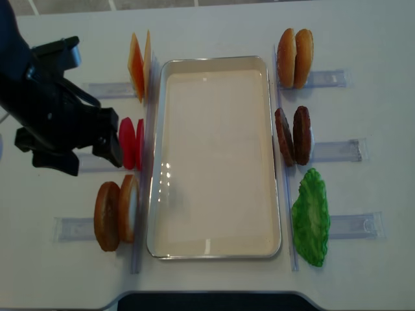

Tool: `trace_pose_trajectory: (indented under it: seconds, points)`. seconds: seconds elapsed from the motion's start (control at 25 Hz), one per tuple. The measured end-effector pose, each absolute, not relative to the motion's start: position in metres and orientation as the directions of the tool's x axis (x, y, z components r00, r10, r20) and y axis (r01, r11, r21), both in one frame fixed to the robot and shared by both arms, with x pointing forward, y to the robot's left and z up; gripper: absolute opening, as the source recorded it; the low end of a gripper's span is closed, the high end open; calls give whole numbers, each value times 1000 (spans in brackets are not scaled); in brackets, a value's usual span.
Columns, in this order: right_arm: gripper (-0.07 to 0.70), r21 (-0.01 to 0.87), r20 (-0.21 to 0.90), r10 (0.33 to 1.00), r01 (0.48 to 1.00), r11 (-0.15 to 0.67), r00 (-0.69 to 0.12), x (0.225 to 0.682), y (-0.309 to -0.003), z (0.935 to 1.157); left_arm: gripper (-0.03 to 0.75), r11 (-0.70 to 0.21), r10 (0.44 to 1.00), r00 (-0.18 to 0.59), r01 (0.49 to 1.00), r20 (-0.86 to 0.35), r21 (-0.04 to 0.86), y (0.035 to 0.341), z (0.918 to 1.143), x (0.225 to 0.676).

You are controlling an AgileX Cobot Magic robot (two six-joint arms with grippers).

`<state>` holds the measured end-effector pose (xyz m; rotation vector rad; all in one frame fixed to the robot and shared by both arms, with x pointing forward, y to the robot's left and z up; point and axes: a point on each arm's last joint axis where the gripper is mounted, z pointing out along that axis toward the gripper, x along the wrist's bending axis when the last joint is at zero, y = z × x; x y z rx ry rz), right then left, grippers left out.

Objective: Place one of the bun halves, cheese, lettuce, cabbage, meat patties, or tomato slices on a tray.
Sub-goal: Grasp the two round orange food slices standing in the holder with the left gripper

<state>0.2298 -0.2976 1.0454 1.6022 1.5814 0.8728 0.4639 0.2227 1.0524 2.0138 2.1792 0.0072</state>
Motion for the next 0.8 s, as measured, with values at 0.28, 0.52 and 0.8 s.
trace_pose_trajectory:
  seconds: [0.28,0.52,0.8]
  points:
    - [345,855,-16,1000,519,2,22,230,-298,1045,694,43,989,-25,991,-142,123,193,1053,453]
    - [345,855,-16,1000,519,2,22,230,-298,1045,694,59,991,-45,992,-128,110,190,1045,458]
    - [345,855,-16,1000,519,2,22,230,-298,1045,694,9,996,-5,999,-94,44,171,1021,466]
